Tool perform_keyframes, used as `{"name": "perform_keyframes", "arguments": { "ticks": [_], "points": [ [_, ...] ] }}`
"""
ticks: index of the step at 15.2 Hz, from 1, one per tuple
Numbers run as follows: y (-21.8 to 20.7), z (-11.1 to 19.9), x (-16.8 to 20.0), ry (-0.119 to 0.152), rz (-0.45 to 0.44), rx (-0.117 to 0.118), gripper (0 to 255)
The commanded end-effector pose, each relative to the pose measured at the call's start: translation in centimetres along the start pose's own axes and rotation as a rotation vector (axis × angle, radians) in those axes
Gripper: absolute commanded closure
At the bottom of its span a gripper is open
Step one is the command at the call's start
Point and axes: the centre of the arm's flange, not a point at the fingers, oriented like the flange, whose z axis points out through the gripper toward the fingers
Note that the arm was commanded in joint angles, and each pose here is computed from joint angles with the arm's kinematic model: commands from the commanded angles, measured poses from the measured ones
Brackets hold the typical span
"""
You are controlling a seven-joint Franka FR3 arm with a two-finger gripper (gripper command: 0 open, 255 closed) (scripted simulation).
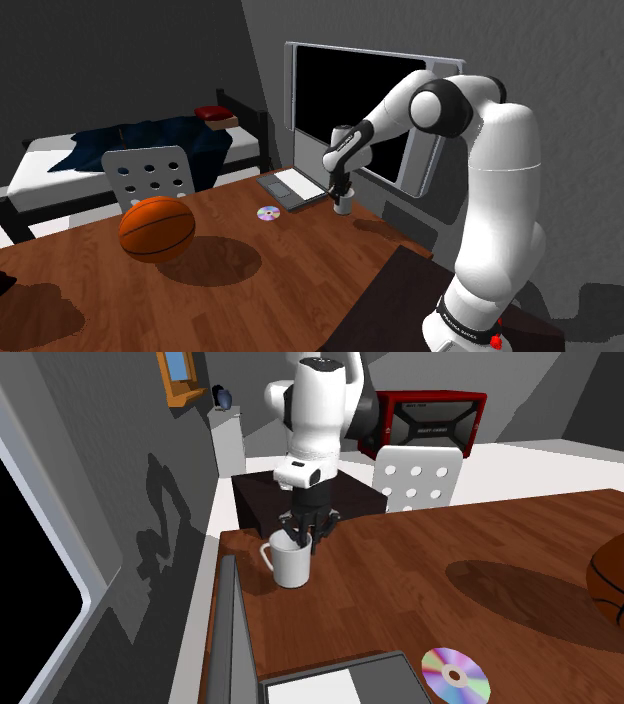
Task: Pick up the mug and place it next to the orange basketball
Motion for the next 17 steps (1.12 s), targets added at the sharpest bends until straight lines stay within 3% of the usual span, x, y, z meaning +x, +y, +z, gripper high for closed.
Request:
{"name": "perform_keyframes", "arguments": {
  "ticks": [1,17],
  "points": [
    [0.1,-1.1,-0.1,0.000,0.000,0.000,255],
    [0.7,-9.5,-0.1,0.000,0.000,0.000,255]
  ]
}}
